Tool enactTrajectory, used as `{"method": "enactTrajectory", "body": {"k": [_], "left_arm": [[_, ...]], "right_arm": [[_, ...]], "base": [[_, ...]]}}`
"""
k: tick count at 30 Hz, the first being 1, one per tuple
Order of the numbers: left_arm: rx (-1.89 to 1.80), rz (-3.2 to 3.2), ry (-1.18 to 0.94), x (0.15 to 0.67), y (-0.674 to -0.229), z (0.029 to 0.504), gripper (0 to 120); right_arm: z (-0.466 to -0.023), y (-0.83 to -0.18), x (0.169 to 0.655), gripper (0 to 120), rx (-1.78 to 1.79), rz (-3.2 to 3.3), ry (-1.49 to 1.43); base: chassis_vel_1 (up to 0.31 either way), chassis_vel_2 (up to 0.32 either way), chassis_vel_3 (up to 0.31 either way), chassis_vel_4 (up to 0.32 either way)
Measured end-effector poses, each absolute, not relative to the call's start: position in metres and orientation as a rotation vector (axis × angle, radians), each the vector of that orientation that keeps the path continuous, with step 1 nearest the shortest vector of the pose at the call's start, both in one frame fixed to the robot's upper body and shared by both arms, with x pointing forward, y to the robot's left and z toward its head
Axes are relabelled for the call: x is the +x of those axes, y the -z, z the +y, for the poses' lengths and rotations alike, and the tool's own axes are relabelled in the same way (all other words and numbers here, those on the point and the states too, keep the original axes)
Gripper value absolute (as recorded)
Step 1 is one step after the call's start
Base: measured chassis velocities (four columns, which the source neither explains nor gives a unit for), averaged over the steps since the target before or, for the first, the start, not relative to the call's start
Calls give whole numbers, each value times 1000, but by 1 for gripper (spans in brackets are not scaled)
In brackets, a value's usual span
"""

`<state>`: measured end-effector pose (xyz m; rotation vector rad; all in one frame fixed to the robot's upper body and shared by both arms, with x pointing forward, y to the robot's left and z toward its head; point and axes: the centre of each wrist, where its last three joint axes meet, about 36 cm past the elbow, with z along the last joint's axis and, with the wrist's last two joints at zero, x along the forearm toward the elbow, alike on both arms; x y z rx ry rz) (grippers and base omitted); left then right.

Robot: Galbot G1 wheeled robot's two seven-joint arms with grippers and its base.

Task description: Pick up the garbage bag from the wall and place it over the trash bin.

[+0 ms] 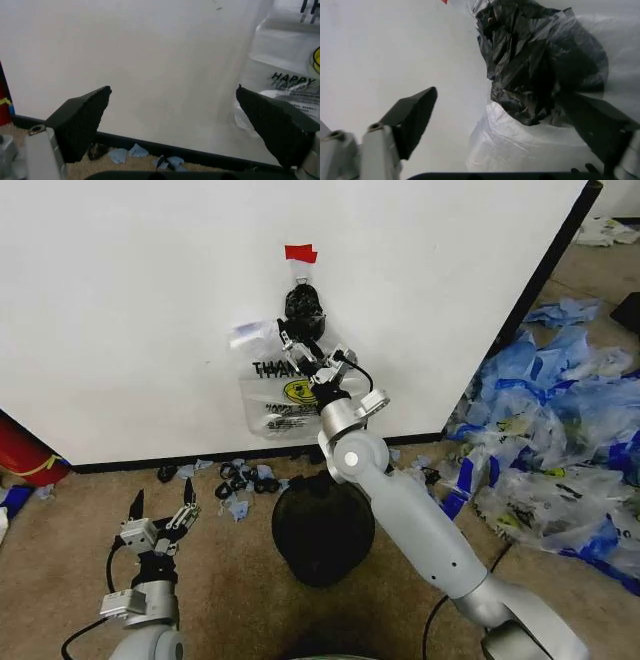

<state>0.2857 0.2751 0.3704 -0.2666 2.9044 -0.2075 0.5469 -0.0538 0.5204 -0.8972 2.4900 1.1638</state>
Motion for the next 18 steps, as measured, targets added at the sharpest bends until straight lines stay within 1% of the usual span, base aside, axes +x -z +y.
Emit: {"method": "enactTrajectory", "body": {"k": [3, 4, 11, 12, 13, 18], "left_arm": [[-268, 2905, 210, 286, -369, 274, 99], [-268, 2905, 210, 286, -369, 274, 99], [-265, 2910, 210, 286, -366, 273, 99], [-265, 2910, 210, 286, -366, 273, 99], [-265, 2910, 210, 286, -366, 273, 99], [-267, 2909, 208, 284, -364, 273, 99]], "right_arm": [[-56, -520, 547, 74, -884, 2488, -1160], [-56, -520, 547, 74, -884, 2488, -1160], [-60, -518, 550, 44, -855, 2489, -1154], [-60, -518, 550, 44, -855, 2489, -1154], [-61, -517, 550, 41, -852, 2489, -1154], [-62, -515, 554, 19, -840, 2491, -1153]], "base": [[0, 0, 0, 0], [0, 0, 0, 0], [0, 0, 0, 0], [0, 0, 0, 0], [0, 0, 0, 0], [0, 0, 0, 0]]}}
